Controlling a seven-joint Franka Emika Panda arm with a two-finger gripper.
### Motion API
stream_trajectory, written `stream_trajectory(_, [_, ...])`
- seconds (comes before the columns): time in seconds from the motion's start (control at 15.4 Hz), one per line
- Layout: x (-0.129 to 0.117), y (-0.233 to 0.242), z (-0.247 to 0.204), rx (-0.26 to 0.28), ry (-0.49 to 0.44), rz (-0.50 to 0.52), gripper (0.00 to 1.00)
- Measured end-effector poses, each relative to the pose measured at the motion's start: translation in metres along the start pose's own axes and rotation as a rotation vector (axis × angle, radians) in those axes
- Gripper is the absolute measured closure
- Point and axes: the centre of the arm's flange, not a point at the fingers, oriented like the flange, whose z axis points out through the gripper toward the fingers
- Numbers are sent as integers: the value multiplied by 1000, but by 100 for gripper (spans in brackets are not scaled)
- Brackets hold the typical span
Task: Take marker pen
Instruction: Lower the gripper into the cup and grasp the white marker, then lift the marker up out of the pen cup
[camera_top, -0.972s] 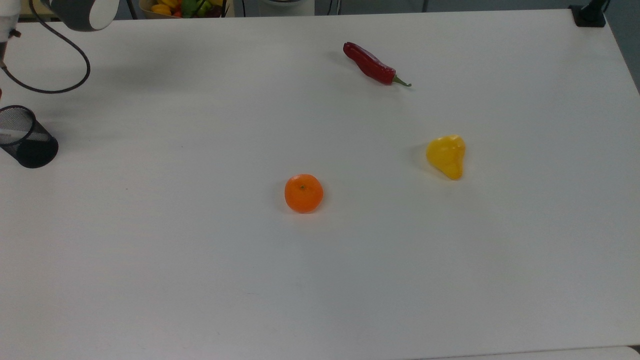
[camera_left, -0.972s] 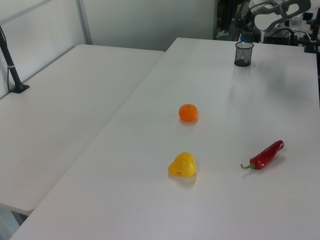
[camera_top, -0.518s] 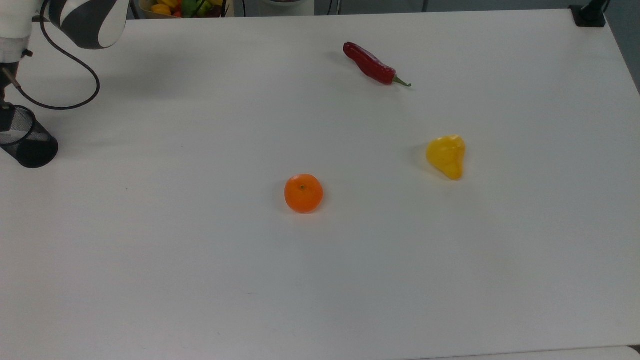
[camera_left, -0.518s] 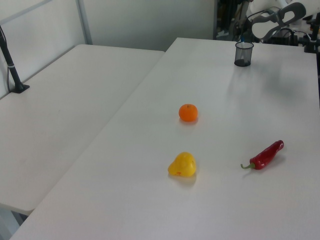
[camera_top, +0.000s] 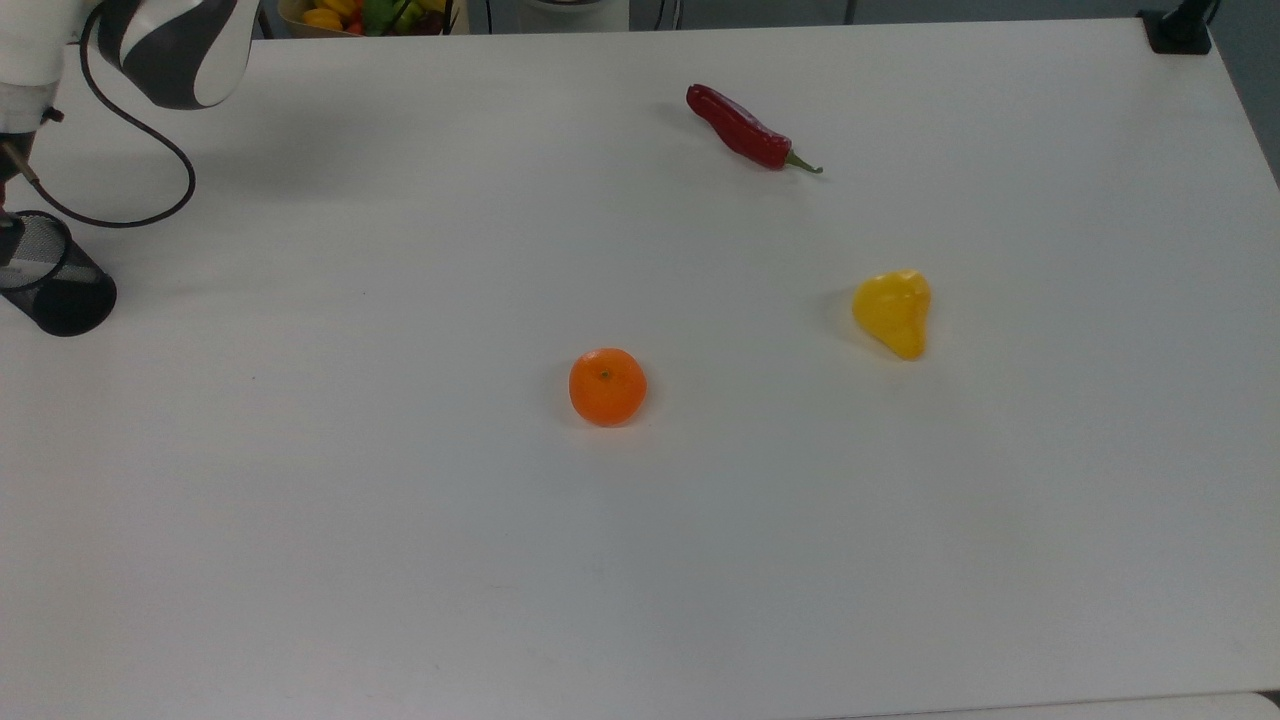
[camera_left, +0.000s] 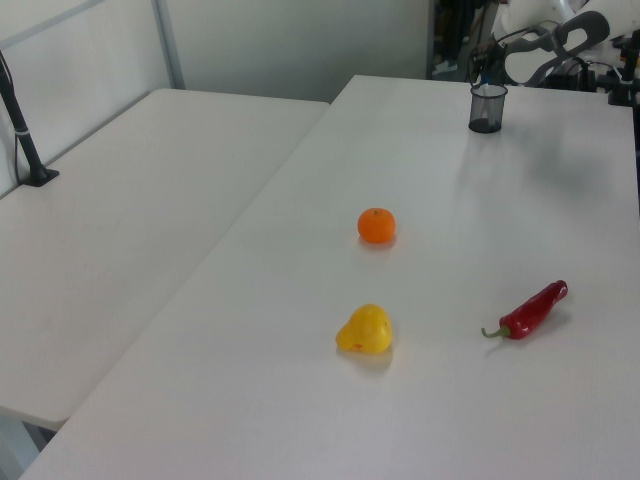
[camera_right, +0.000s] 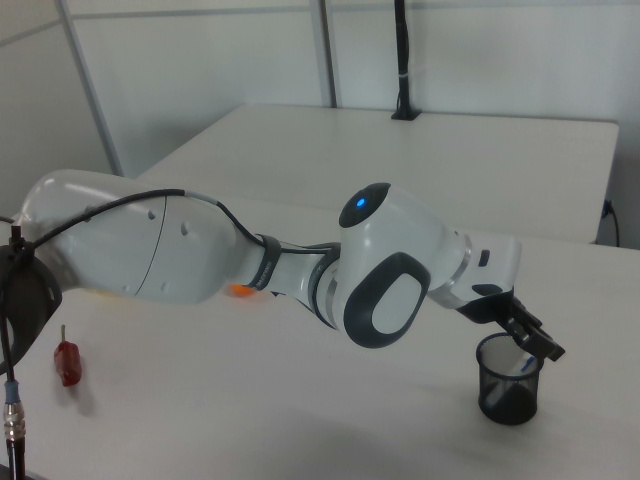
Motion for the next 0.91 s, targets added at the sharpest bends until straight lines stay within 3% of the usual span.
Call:
stream_trajectory(0.19, [-2, 0, 3, -2, -4, -2, 44])
stream_trajectory(0.26, [-3, 0, 4, -3, -5, -3, 54])
stream_trajectory(0.39, [-4, 0, 5, -3, -7, -6, 59])
stream_trajectory(0.52, [-4, -2, 5, -1, -7, -11, 79])
stream_trajectory(0.58, [-3, -2, 4, 1, -3, -15, 83])
stream_trajectory(0.91, [2, -3, 1, 3, 8, -29, 83])
